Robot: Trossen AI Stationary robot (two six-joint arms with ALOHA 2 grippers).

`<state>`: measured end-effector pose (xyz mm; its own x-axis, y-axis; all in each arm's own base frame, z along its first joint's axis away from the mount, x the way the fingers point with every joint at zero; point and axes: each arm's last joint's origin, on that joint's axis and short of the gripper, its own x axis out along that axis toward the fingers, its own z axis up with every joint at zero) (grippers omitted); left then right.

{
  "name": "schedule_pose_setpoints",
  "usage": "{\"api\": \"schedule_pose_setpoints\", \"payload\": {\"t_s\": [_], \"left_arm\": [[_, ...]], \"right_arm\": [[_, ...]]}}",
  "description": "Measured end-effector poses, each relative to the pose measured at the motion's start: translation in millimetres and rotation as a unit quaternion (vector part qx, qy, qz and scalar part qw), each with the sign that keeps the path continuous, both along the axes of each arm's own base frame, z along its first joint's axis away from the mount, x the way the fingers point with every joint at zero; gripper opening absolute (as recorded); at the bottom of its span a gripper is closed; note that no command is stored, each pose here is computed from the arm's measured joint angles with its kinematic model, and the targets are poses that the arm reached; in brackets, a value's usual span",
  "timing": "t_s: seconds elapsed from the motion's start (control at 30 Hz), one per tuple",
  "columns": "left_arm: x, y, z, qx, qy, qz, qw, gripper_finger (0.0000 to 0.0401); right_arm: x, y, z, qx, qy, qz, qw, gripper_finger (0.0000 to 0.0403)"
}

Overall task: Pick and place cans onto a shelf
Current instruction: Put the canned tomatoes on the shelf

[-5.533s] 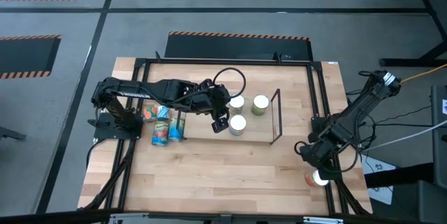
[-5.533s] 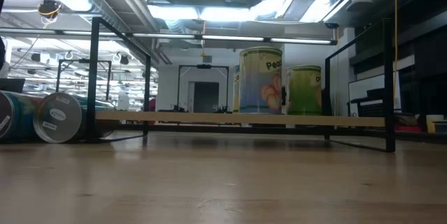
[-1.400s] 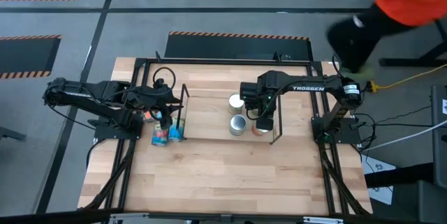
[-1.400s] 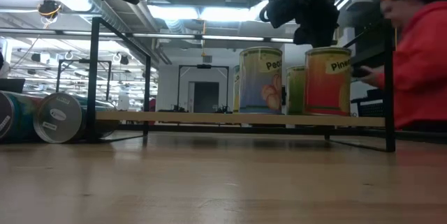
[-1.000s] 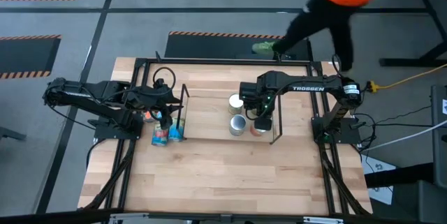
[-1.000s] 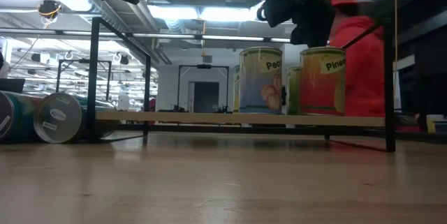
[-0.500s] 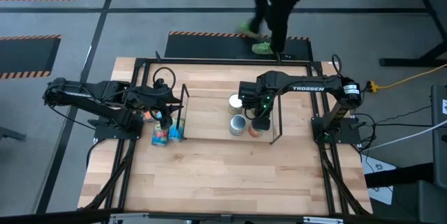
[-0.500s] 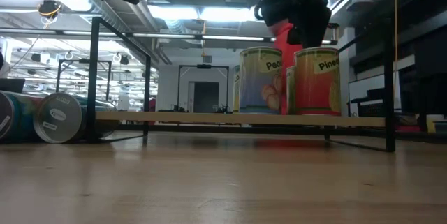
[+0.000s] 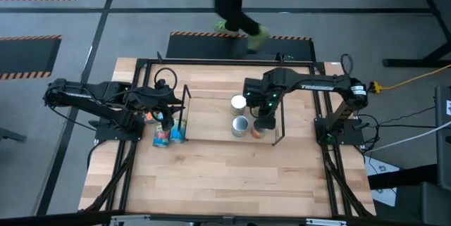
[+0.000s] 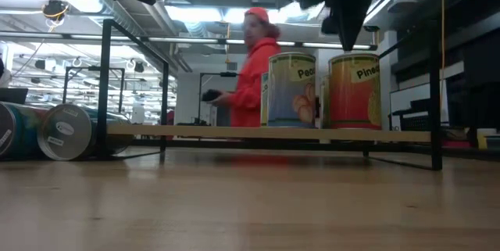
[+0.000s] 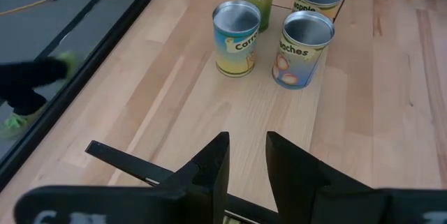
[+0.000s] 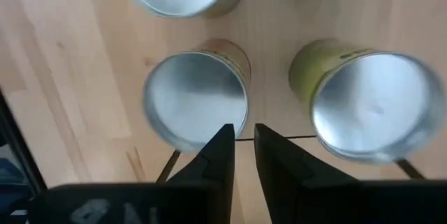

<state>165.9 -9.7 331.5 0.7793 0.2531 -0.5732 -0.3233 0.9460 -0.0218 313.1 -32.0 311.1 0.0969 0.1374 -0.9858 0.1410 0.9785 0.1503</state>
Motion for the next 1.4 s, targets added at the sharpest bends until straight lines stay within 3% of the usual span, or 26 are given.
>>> {"api": "schedule_pose_setpoints", "payload": {"t_s": [0.23, 0.47, 0.63, 0.93, 1.17, 1.4], "left_arm": [[0.0, 0.0, 0.1, 0.000, -0.001, 0.000, 1.000, 0.0087], [0.1, -0.8, 0.1, -0.014, -0.001, -0.008, 1.000, 0.0087], [0.2, 0.4, 0.0, -0.061, -0.014, 0.026, 0.998, 0.0107], [-2.4, 13.9, -3.6, -0.079, 0.005, 0.069, 0.994, 0.0161], [-30.7, 24.1, 1.4, -0.117, 0.084, 0.074, 0.987, 0.0159], [-56.3, 22.3, -15.0, -0.164, 0.211, 0.069, 0.961, 0.0158]], "right_arm": [[-30.7, 1.3, 44.7, -0.024, -0.085, 0.029, 0.996, 0.0061], [-58.9, -2.9, 73.0, -0.043, -0.153, 0.018, 0.987, 0.0061], [-64.8, -4.2, 80.8, -0.050, -0.181, 0.020, 0.982, 0.0061], [-71.6, -3.0, 85.8, -0.065, -0.196, 0.071, 0.976, 0.0061], [-110.0, -0.6, 112.2, -0.087, -0.260, 0.072, 0.959, 0.0062], [-136.4, 3.0, 131.2, -0.101, -0.325, 0.058, 0.939, 0.0062]]}}
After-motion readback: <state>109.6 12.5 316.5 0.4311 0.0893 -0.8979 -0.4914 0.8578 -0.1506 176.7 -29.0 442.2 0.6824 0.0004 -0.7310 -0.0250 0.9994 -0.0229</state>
